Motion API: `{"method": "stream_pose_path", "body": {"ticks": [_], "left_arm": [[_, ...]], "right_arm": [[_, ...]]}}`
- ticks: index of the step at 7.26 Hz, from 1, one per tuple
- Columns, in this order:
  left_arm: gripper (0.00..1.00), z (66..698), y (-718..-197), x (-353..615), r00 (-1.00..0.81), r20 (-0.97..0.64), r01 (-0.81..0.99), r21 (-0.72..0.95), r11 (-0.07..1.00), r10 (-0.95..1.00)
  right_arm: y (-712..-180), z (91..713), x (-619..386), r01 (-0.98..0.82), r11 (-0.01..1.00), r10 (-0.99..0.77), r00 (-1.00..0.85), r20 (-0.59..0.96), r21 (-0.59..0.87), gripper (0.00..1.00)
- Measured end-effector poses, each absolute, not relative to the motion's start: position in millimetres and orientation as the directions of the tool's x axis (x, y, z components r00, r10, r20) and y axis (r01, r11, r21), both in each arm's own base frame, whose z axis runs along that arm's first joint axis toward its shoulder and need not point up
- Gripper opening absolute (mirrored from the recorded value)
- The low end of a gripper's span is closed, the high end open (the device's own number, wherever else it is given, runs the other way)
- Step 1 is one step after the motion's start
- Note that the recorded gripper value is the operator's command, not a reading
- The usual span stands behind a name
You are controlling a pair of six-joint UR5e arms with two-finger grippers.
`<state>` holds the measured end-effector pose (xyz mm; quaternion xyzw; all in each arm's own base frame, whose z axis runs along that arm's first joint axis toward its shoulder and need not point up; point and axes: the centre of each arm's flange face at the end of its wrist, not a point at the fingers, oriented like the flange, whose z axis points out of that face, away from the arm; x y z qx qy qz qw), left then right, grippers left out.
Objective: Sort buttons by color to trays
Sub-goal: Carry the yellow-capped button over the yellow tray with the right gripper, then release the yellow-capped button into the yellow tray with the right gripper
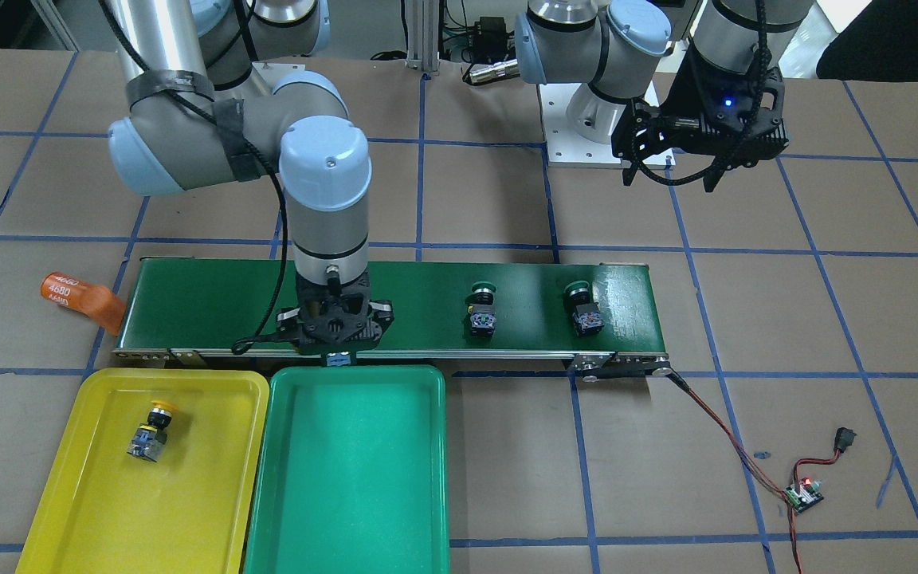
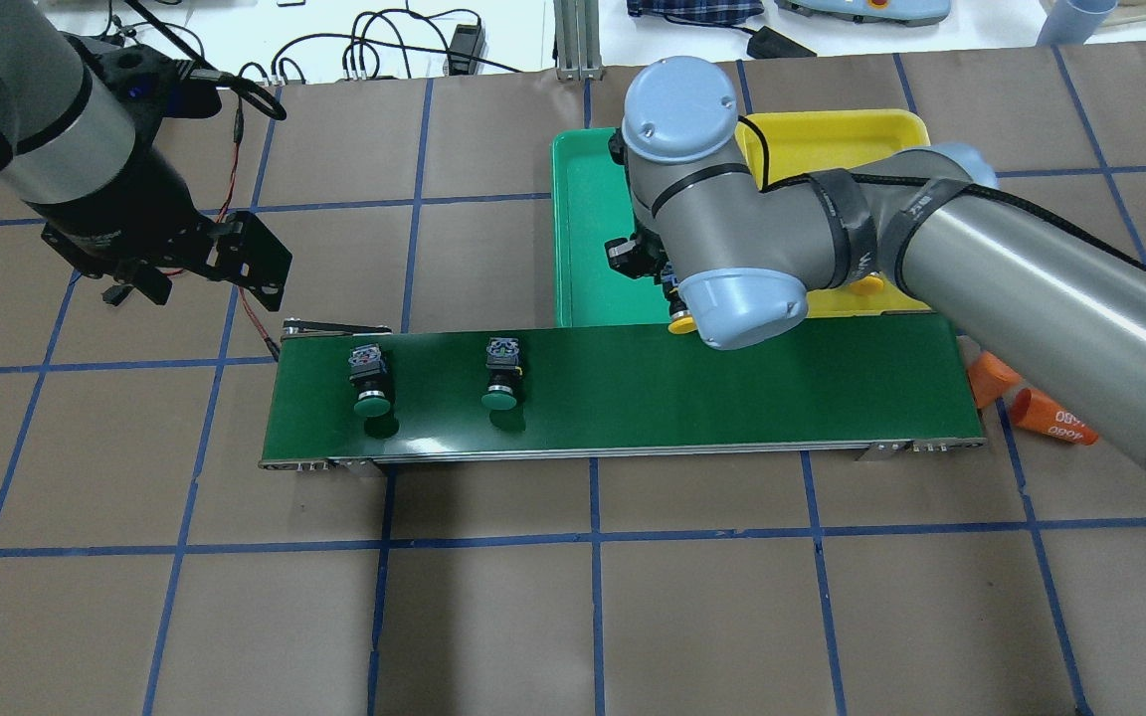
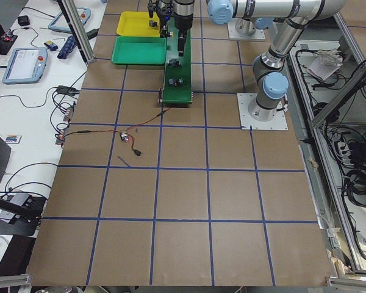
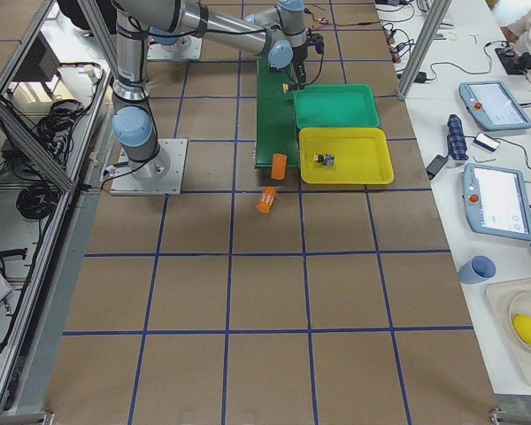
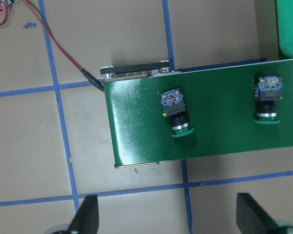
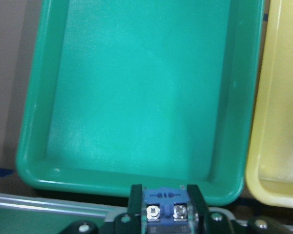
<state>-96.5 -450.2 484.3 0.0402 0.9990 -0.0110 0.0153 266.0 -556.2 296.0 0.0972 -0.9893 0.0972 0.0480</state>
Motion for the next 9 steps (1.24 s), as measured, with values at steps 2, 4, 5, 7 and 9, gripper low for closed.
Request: {"method": "stream_pose_path", "body": {"ticks": [2, 4, 5, 7, 9], "left_arm": [[1.0, 486.2, -446.8, -99.6, -0.998, -0.043, 0.053, -0.035, 0.998, 0.051], [1.0, 498.0, -440.7, -100.9, -0.998, -0.051, 0.051, -0.062, 0.997, 0.048], [1.0, 501.4, -438.4, -101.2, -0.998, -0.052, 0.05, -0.07, 0.996, 0.047], [1.0, 505.2, -434.7, -101.5, -0.998, -0.053, 0.05, -0.076, 0.996, 0.046], [1.0, 508.5, -434.0, -101.8, -0.998, -0.051, 0.049, -0.083, 0.995, 0.045]], "right_arm": [[-585.5, 296.7, 196.6, -0.3, 0.943, -0.279, -0.949, 0.147, -0.145, 0.0], [-605.4, 289.0, 143.0, -0.371, 0.921, -0.351, -0.922, 0.164, -0.116, 0.1], [-616.4, 281.8, 123.3, -0.384, 0.918, -0.365, -0.917, 0.164, -0.104, 0.13], [-645.4, 262.2, 106.5, -0.387, 0.918, -0.37, -0.915, 0.159, -0.09, 0.9], [-660.0, 248.2, 107.5, -0.386, 0.918, -0.373, -0.919, 0.126, -0.092, 1.0]]}}
